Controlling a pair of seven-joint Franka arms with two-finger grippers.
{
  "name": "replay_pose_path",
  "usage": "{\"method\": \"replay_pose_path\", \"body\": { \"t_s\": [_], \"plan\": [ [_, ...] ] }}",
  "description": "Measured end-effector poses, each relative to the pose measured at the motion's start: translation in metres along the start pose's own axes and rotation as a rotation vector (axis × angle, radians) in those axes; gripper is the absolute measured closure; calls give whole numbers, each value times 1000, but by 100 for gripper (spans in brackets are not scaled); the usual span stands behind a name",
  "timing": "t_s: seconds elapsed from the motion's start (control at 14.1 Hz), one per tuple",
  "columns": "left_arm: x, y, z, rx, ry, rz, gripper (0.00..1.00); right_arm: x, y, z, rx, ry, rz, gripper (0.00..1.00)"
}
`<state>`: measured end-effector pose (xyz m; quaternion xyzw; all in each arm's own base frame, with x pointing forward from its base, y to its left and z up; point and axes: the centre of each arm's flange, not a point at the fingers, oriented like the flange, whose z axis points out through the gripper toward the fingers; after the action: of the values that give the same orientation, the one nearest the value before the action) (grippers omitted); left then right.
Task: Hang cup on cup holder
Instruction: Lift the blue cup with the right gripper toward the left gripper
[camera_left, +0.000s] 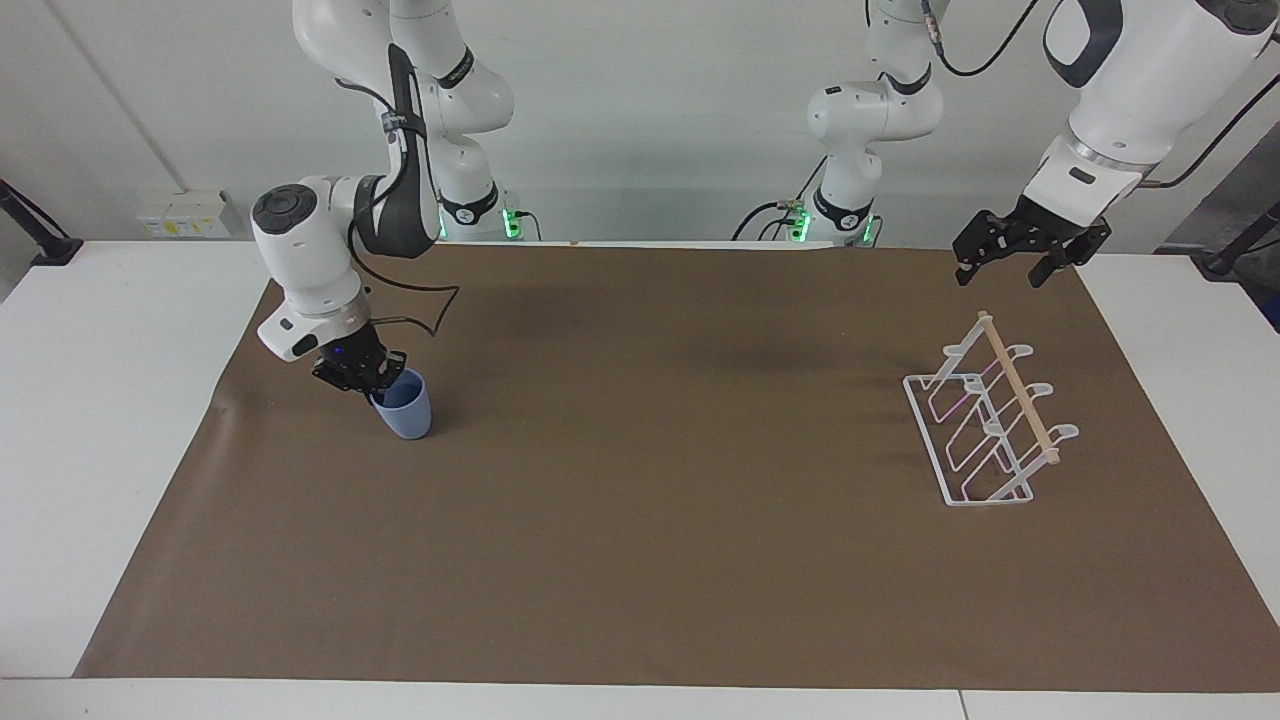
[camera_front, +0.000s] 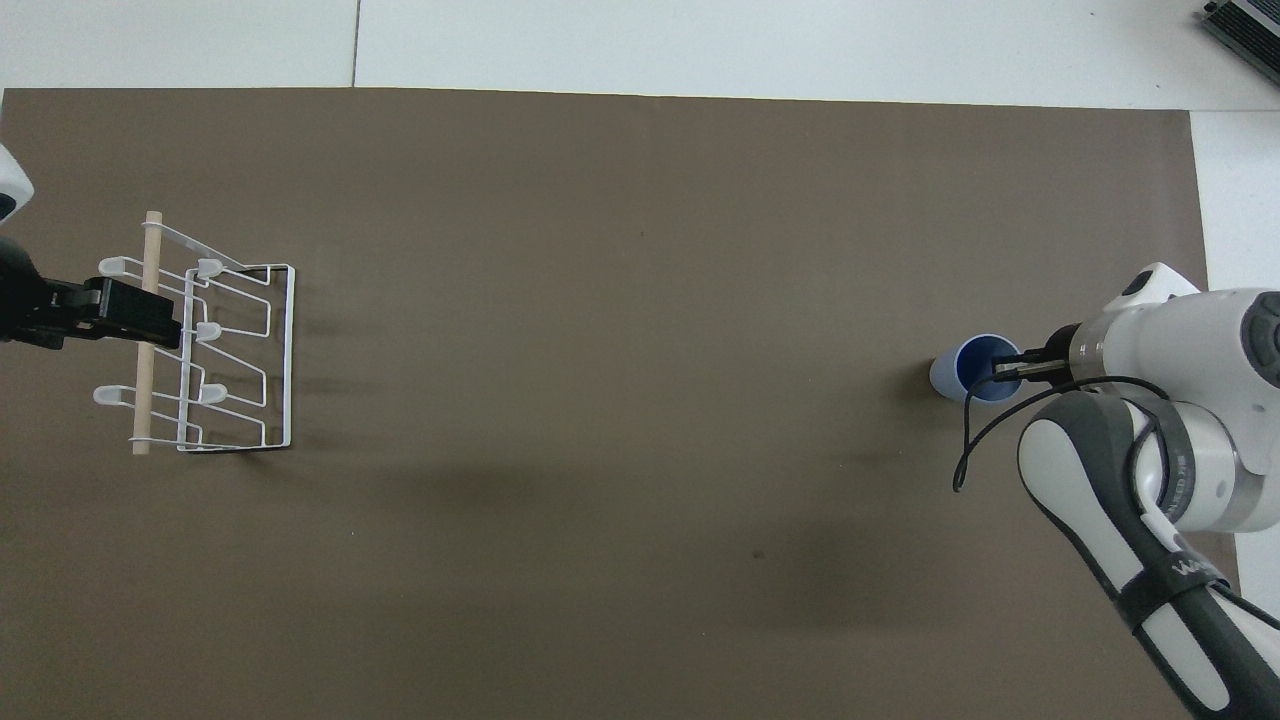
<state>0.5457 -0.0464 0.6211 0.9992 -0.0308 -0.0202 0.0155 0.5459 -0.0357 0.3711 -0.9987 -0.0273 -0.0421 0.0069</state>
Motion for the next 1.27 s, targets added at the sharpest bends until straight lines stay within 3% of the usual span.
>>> {"method": "replay_pose_path", "body": {
  "t_s": [0.28, 0.78, 1.13, 1.27],
  "plan": [
    [0, 0, 0, 0, 0, 0, 0, 5, -22, -8, 155, -12, 70, 94],
    [0, 0, -1, 0, 2, 0, 0, 4, -52, -7, 425, 38, -97, 94],
    [-1, -3, -1, 0, 2, -15, 0, 3, -81, -16, 744, 118, -143, 94],
    [-2, -5, -3, -25, 2, -90, 0, 3, -102, -25, 863, 141, -132, 94]
  ]
}}
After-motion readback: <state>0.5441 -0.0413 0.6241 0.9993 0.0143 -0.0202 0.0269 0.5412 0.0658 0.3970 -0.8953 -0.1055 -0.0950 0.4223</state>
